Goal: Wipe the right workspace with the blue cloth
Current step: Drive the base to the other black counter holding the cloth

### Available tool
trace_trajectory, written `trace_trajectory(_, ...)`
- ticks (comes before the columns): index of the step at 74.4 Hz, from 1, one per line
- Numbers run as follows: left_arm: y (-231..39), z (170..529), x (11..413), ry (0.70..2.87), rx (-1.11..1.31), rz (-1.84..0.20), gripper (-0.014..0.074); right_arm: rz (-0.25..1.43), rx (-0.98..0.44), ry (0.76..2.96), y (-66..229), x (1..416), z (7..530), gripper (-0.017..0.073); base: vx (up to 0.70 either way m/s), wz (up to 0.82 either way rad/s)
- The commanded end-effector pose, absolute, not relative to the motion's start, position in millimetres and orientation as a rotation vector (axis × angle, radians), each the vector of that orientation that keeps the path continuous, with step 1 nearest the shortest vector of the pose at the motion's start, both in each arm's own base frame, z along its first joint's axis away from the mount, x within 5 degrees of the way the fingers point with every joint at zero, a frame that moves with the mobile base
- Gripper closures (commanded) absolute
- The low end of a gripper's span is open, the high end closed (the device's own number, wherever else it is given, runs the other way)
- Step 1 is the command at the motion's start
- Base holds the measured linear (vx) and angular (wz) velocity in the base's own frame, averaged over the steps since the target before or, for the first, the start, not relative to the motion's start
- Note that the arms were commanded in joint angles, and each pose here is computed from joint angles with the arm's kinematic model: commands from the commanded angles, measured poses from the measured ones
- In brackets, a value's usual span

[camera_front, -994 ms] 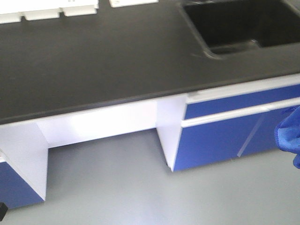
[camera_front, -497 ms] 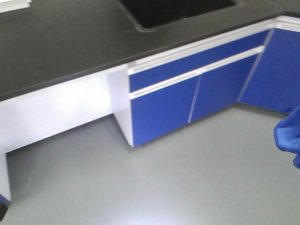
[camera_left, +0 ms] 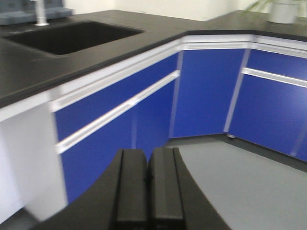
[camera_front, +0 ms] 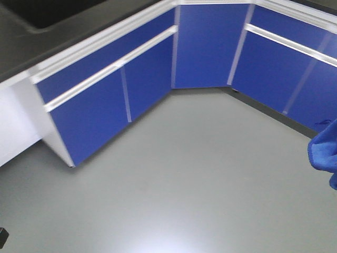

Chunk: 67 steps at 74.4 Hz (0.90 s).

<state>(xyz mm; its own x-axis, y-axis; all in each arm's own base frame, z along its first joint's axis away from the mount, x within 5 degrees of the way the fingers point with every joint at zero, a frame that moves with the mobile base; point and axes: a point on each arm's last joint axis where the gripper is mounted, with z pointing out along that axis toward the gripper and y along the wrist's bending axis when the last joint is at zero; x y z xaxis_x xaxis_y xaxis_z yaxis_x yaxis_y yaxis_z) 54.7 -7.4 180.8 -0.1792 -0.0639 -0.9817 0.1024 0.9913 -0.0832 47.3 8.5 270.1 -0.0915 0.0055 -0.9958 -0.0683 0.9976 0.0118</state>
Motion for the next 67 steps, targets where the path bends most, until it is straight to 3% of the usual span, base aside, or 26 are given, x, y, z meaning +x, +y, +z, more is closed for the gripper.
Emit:
trace_trajectory(1,-6.6,197.1,54.1,1.629,0.018,-0.152,0.0600,0.042,-0.024,1.568,6.3,47.5,285.6,0.0564,-0.17,-0.80)
trace_trajectory(32,-6.6,197.1,54.1,1.629,0.018,-0.152,0.0600,0.042,-0.023,1.567,6.2,47.5,285.7,0.0564,-0.16,-0.67)
trace_trajectory(67,-6.6,197.1,54.1,1.629,0.018,-0.152,0.0600,0.042,-0.023,1.567,6.2,47.5,285.7,0.0564,-0.10,-0.45)
